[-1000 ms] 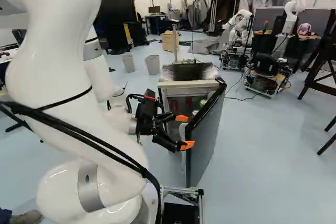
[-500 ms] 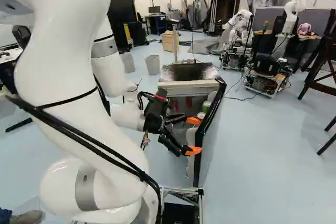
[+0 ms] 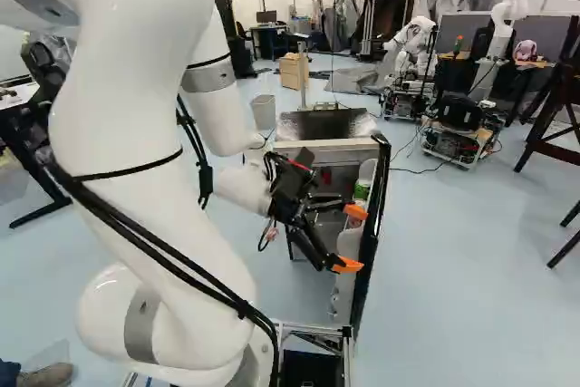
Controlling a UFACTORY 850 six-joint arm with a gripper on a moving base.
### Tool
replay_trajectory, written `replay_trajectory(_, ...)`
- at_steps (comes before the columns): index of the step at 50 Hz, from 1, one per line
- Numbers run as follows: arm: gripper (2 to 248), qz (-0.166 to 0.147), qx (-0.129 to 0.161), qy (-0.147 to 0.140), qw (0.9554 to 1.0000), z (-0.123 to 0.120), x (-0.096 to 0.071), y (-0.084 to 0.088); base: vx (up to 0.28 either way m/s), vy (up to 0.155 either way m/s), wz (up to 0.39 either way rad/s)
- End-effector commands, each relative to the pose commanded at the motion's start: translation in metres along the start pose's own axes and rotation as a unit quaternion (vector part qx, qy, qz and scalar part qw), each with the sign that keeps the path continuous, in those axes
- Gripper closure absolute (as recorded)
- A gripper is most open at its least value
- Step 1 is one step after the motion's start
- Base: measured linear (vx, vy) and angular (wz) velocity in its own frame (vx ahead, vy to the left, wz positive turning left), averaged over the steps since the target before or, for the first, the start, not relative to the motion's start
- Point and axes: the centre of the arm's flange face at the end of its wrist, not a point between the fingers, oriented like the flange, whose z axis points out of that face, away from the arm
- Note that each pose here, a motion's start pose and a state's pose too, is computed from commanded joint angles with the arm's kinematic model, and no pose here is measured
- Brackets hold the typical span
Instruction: Grab a drink from the fridge
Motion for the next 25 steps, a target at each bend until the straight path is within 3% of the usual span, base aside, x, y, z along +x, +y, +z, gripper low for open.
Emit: replay_trajectory(25,3,0.056,-0.080,-0.004,0.9952,0.047,0.019,-0.040,0.000,0.000,0.000)
